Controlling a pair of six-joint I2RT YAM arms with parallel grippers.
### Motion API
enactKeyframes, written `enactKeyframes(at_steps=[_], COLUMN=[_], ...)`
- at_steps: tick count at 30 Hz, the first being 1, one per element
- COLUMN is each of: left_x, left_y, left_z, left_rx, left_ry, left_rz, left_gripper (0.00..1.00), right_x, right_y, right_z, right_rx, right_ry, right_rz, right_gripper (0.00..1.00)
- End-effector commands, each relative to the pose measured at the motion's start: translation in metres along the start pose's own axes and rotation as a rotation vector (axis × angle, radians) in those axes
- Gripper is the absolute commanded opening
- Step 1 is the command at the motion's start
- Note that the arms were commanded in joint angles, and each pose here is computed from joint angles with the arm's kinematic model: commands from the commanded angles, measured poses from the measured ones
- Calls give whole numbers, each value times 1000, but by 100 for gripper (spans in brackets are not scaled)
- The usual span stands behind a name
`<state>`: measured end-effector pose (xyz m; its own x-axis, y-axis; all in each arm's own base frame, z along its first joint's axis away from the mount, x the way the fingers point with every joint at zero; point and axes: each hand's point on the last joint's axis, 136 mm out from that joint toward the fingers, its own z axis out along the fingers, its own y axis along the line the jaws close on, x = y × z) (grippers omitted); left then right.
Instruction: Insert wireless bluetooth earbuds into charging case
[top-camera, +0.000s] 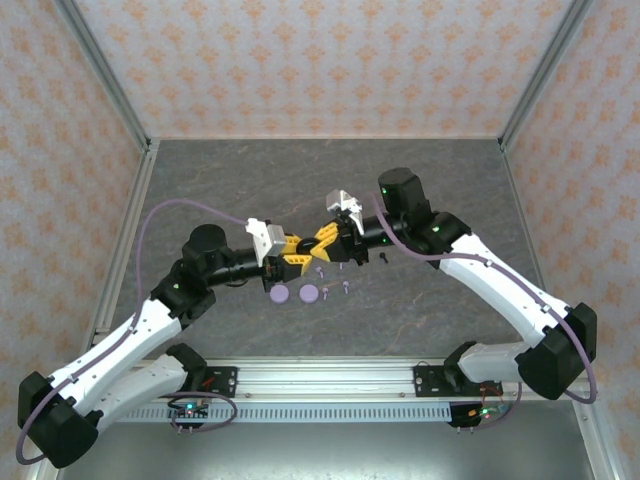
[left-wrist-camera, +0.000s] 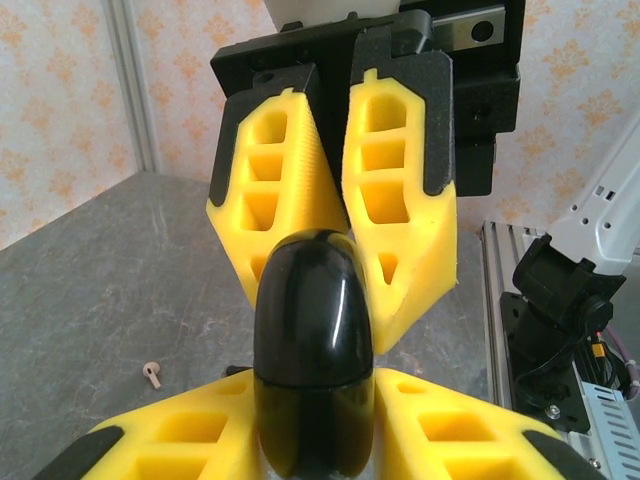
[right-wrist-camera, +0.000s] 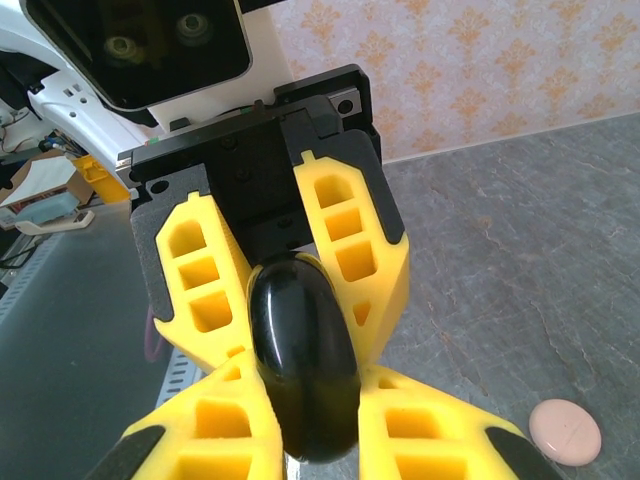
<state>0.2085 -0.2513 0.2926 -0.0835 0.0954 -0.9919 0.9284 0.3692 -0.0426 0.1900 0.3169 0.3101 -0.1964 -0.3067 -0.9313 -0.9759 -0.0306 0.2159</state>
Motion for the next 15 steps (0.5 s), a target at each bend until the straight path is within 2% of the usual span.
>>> enactKeyframes(at_steps=[1, 8, 15], left_x=[-18, -20, -21], left_y=[0, 0, -1], left_z=[-2, -2, -2], left_rx=[-7, -6, 1], left_ry=[-34, -38, -38], left_rz=[30, 29, 26], left_gripper=[33, 35, 31], right_x=[-13, -9, -7], right_y=[10, 10, 9], right_z=[-5, -3, -2], right_rx=[-11, -14, -22], right_ry=[-17, -6, 6], right_rz=[-56, -50, -43], right_gripper=[16, 16, 16])
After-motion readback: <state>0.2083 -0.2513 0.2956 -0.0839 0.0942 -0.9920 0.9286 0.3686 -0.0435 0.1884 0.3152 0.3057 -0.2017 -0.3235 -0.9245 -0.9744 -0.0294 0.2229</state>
